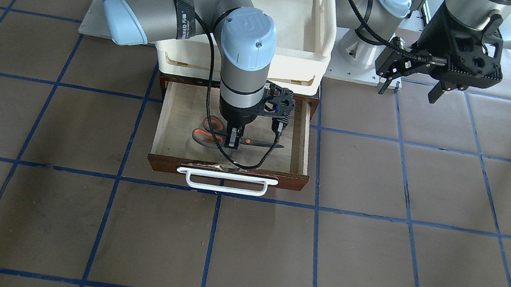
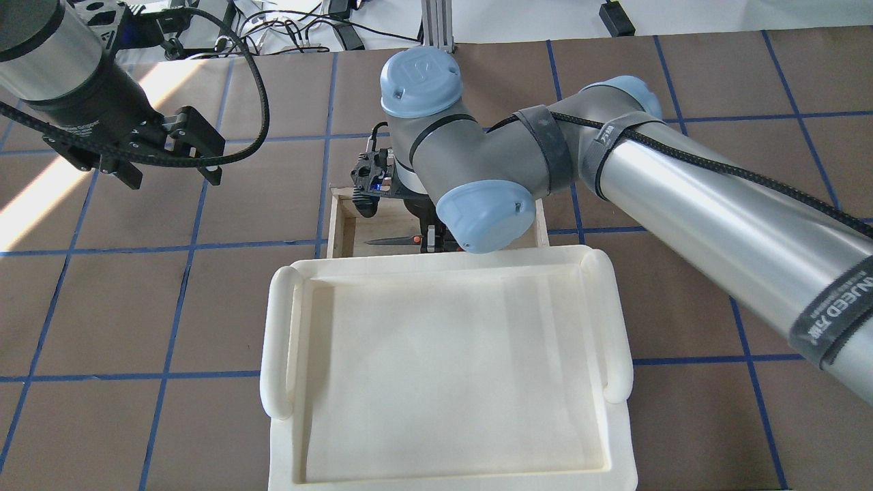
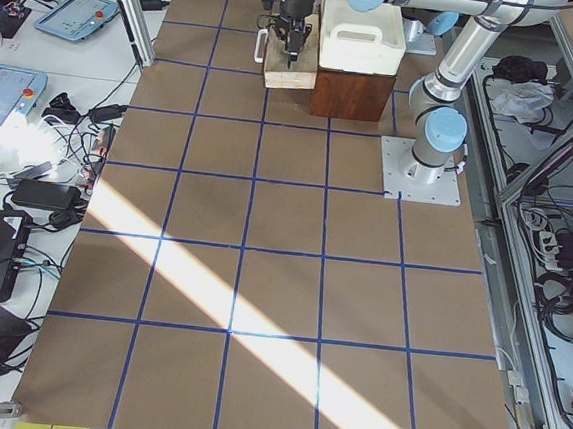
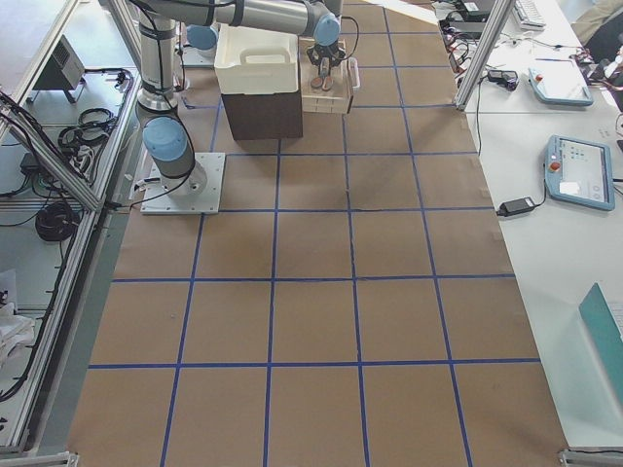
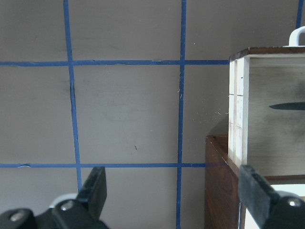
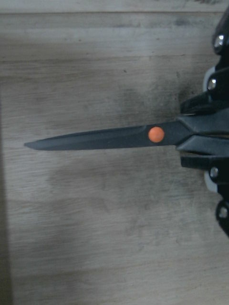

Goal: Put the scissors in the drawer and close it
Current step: 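Lower the scissors into the drawer and open the right gripper, then raise the right gripper away while the left arm swings toward the drawer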

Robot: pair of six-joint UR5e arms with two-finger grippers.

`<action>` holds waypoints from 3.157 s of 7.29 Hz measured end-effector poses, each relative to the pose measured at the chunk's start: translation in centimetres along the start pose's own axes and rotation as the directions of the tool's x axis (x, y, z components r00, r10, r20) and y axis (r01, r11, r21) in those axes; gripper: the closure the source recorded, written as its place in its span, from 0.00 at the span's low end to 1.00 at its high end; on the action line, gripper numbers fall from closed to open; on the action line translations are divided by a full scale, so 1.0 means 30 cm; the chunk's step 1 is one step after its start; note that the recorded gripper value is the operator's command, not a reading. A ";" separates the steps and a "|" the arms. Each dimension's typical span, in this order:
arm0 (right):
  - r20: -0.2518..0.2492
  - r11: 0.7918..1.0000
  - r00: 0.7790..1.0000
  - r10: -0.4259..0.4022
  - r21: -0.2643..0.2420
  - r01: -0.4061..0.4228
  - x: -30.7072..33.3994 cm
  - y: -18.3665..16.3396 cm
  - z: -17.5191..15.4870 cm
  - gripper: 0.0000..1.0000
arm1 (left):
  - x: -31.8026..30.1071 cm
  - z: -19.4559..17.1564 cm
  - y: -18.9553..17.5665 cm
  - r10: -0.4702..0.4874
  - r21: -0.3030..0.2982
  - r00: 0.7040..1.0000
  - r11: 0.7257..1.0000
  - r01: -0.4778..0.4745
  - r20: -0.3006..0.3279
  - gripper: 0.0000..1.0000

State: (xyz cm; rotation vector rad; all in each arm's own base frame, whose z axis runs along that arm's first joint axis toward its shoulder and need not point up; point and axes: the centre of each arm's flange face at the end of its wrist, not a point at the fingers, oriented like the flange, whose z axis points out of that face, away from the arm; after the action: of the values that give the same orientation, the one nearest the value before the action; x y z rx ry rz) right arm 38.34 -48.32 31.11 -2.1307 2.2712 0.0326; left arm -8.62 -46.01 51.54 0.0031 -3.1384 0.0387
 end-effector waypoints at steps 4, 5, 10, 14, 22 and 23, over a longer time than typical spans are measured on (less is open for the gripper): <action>0.012 1.000 1.000 0.002 -0.005 -0.002 0.002 -0.001 0.018 0.01 | -0.005 0.016 -0.041 0.000 0.027 1.000 1.000 0.000 0.005 0.00; 0.016 1.000 1.000 0.001 -0.007 -0.001 0.002 0.000 0.022 0.00 | -0.006 0.022 -0.049 -0.001 0.029 1.000 1.000 0.001 0.004 0.00; -0.059 0.999 0.998 0.039 0.036 -0.037 0.052 0.016 -0.159 0.00 | -0.009 0.065 -0.083 -0.018 0.010 1.000 1.000 0.018 -0.003 0.00; -0.089 0.958 0.955 0.283 0.073 -0.277 0.109 0.311 -0.421 0.00 | -0.009 0.129 -0.193 -0.064 0.063 0.998 0.996 0.064 -0.002 0.00; -0.019 0.274 0.274 0.962 0.116 -0.955 0.079 0.786 -0.669 0.00 | 0.398 0.444 -0.527 -0.209 0.124 0.976 0.969 0.215 -0.054 0.00; -0.003 0.176 0.177 0.984 0.118 -0.977 0.078 0.786 -0.671 0.00 | 0.461 0.516 -0.550 -0.231 0.122 0.971 0.964 0.237 -0.060 0.00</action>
State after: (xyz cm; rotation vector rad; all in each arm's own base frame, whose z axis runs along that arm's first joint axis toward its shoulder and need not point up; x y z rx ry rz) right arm 14.56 -49.82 51.08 -0.1774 3.1224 -0.1327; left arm -22.48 -62.91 36.52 0.3670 -3.0594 0.2361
